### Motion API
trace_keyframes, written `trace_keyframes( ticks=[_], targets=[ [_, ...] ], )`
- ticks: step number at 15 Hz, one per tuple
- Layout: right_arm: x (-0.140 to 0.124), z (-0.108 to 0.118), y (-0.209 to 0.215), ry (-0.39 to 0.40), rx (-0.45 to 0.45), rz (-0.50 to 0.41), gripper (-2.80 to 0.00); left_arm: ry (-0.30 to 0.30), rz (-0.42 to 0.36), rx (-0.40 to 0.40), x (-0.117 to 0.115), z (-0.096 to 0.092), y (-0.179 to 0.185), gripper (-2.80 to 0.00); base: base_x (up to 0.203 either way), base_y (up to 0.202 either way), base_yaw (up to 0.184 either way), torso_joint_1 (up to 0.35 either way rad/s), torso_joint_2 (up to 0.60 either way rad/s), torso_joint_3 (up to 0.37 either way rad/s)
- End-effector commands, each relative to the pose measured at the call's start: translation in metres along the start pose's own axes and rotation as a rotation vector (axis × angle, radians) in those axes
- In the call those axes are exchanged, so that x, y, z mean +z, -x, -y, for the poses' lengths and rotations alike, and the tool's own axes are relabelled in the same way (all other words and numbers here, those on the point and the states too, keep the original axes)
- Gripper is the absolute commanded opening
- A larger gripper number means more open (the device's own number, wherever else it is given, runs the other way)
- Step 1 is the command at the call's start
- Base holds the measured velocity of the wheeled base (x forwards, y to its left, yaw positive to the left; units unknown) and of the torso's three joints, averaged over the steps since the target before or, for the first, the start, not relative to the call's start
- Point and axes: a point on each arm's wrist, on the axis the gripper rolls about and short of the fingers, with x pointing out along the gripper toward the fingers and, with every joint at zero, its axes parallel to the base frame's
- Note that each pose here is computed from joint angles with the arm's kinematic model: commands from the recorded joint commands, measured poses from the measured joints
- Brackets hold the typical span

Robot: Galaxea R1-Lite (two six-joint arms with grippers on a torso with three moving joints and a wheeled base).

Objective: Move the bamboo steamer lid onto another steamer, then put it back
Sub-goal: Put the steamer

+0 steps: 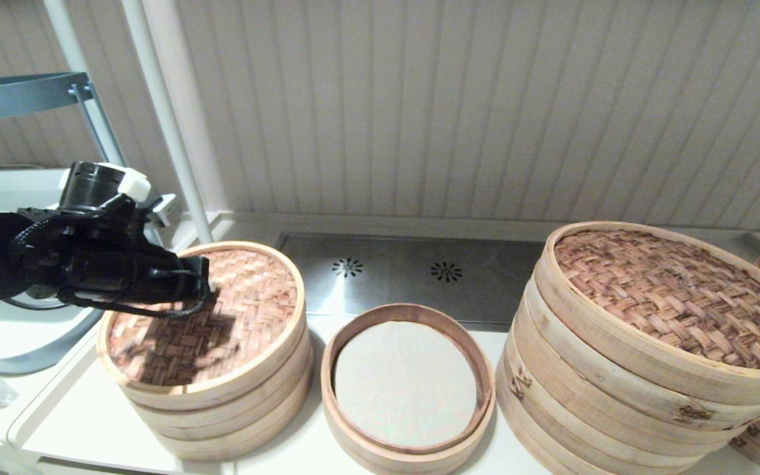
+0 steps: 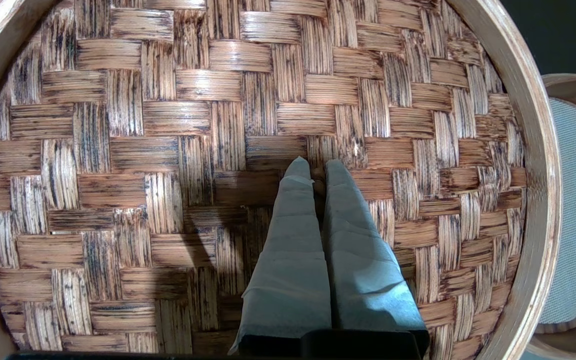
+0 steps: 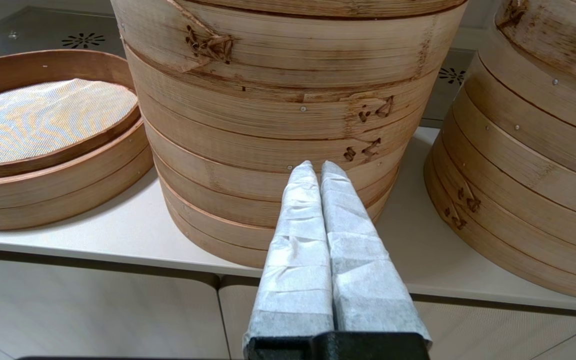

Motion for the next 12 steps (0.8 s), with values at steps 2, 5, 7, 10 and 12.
trace_keyframes(
  ticks=[2, 5, 7, 10, 12],
  targets=[
    [0.0, 0.0, 0.0, 0.001, 0.0, -0.002, -2.8, 0.004, -0.018, 0.003, -0.002, -0.001, -0.007, -2.8, 0.0, 0.0, 0.0, 0.0, 0.0, 0.0],
    [0.0, 0.0, 0.0, 0.001, 0.0, -0.002, -2.8, 0.008, -0.026, 0.01, -0.002, -0.004, -0.01, -2.8, 0.0, 0.0, 0.0, 0.0, 0.0, 0.0],
    [0.0, 0.0, 0.0, 0.001, 0.0, -0.002, -2.8, 0.014, -0.027, 0.006, -0.002, -0.006, -0.013, -2.8, 0.0, 0.0, 0.0, 0.0, 0.0, 0.0],
    [0.0, 0.0, 0.0, 0.001, -0.001, -0.002, -2.8, 0.021, -0.02, 0.002, -0.002, -0.01, -0.018, -2.8, 0.0, 0.0, 0.0, 0.0, 0.0, 0.0],
    [0.0, 0.0, 0.0, 0.001, 0.0, -0.002, -2.8, 0.021, -0.024, 0.002, -0.003, -0.01, -0.019, -2.8, 0.0, 0.0, 0.0, 0.0, 0.0, 0.0]
  ],
)
